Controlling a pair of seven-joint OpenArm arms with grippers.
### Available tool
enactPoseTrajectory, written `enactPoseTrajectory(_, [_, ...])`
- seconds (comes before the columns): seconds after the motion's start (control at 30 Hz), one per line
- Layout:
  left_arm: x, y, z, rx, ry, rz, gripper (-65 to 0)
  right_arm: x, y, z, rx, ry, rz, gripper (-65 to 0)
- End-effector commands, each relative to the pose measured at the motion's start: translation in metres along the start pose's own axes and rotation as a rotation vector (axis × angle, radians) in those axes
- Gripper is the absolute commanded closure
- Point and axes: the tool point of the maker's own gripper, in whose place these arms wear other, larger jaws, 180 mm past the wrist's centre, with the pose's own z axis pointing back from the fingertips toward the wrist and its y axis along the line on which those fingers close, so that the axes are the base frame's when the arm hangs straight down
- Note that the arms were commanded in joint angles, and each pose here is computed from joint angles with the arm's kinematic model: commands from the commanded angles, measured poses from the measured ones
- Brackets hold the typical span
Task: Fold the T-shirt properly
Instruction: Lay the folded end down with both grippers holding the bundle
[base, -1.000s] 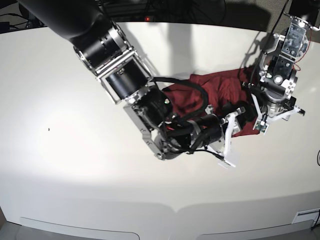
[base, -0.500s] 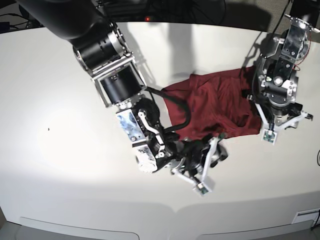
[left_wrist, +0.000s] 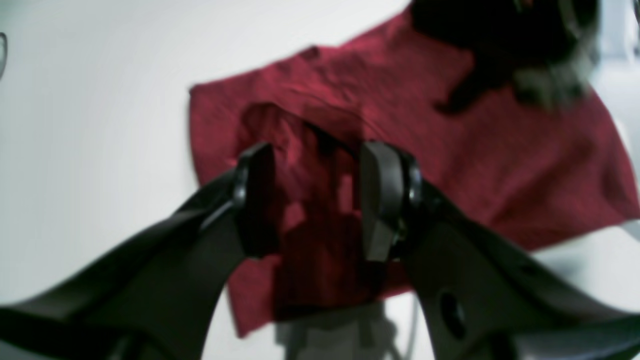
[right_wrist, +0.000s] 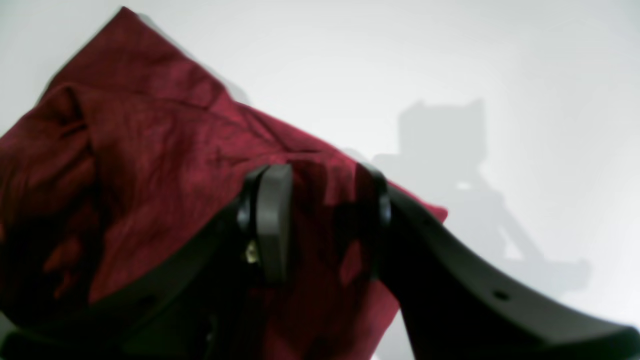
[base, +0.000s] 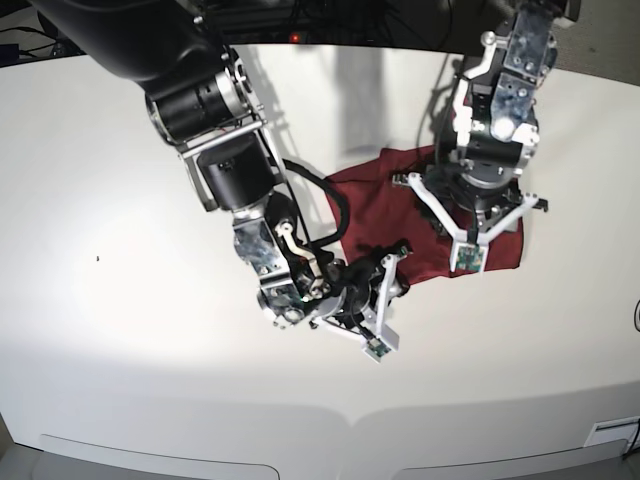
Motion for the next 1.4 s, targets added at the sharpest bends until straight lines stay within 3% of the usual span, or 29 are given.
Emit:
enactPoseTrajectory(0.0, [0.006, -0.001, 0.004, 0.005, -0.043, 0.01, -27.0, 0.034, -0.001, 0.005, -0.004, -0.076, 0.034, -21.3])
enactPoseTrajectory(0.13, [-0.021, -0.003, -0.003, 0.012, 0.001, -0.011, -27.0, 0.029, -0.001, 0.004, -0.003, -0.056, 0.033, -21.3])
enactPoseTrajectory(0.43, [-0.059, 0.021, -0.042, 0.136, 0.11, -0.159, -27.0, -0.007, 0.018, -0.006, 0.033, 0.037, 0.041, -21.2])
enactPoseTrajectory(0.57, [-0.063, 0.041, -0.047, 0.183, 0.114, -0.236, -27.0, -0.042, 0.02, -0.005, 0.045, 0.144, 0.076, -21.2])
enactPoseTrajectory(0.83, [-0.057, 0.074, -0.05, 0.209, 0.053, -0.351, -27.0, -0.089, 0.011, 0.015, 0.108, 0.252, -0.01, -21.2])
enactPoseTrajectory(1.2, [-0.021, 0.055, -0.06, 0.094, -0.038, -0.386, -26.4, -0.149, 0.043, 0.043, 0.142, 0.293, -0.013, -21.2])
enactPoseTrajectory(1.37, [-0.02, 0.035, -0.062, -0.021, -0.044, -0.374, -25.7, -0.179, 0.058, 0.066, 0.145, 0.308, 0.006, -21.2])
